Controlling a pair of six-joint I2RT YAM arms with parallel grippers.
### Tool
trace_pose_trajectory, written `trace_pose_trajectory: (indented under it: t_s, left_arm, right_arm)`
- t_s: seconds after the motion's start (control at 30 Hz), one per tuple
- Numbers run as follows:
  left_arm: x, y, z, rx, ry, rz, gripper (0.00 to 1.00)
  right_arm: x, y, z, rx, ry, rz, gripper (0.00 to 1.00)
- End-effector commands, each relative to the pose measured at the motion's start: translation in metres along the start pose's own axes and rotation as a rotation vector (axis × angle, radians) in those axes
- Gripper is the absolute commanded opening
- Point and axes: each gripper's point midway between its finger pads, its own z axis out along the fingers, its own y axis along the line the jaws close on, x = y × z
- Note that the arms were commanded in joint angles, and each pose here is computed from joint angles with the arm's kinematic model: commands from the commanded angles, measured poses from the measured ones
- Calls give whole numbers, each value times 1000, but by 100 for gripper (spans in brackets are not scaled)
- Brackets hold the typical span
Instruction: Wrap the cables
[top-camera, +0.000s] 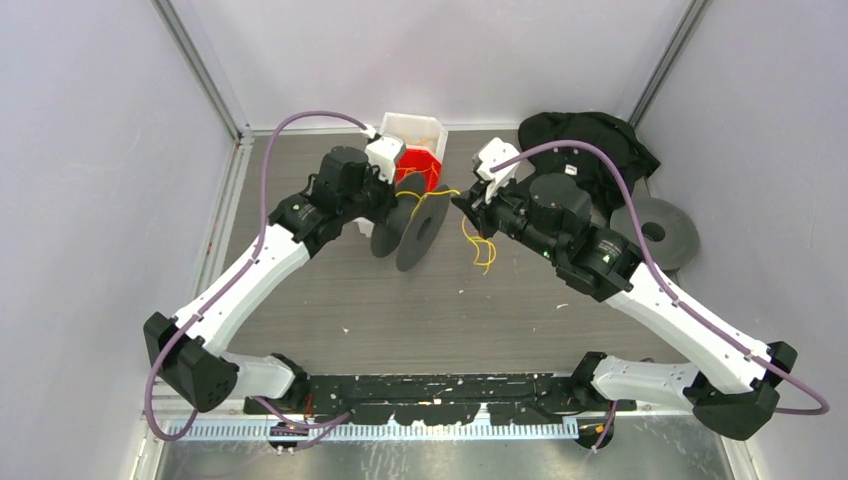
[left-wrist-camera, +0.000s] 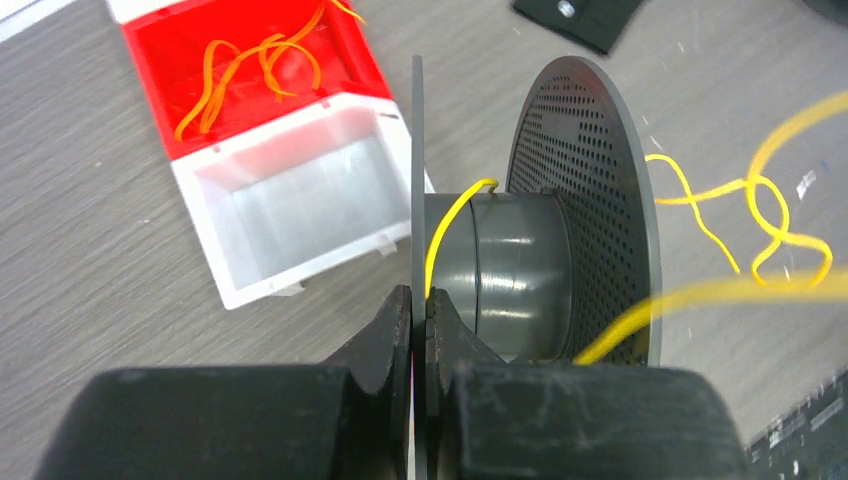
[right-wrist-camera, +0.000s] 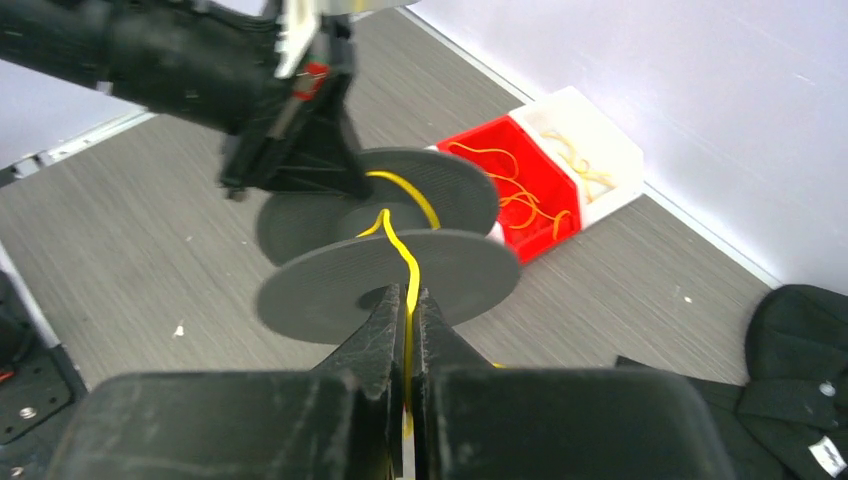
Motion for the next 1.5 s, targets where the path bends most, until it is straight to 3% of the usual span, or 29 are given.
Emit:
trace_pose_trajectory:
  t_s: [0.0,0.17,0.4,0.53,0.6,0.7,0.8,0.97,1.1,1.23,1.47]
  left_arm:
    - [-20,-37,-38,243,-77,166,0]
    - [-19,-63,-70,410,-86,219,0]
    - [-49,-70,-106,444,-195,215,0]
    - [-72,-68,-120,424,-239,185,0]
    - [-87,-63,-125,380,-268,152,0]
    - [-109,-60,-138,357,-315,104,0]
    - [-129,-59,-150,341,-366,58,0]
    - [-155,-51,-166,296,-449,-1,0]
    - [-170,-49,-178,284,-496,-30,0]
    - [-177,-41,-181,241,-535,-45,0]
    - [-184,-44,-186,255,-551,-48,0]
  right_arm:
    - [-6,-23,-6,61,-18,-26,0]
    - [34,-53,0,141,46,51,1]
    - [95,-64,-3,196,129,141,4]
    - [115,-57,-6,180,149,205,37]
    - [120,-49,-8,143,158,231,40]
    - [122,-41,-10,111,151,267,61]
    - [124,-38,-11,99,130,291,71]
    - [127,-31,-8,76,55,349,75]
    - [131,-10,1,-42,-16,385,75]
    - [140,7,10,-125,4,367,75]
    - [163,4,25,-89,22,336,75]
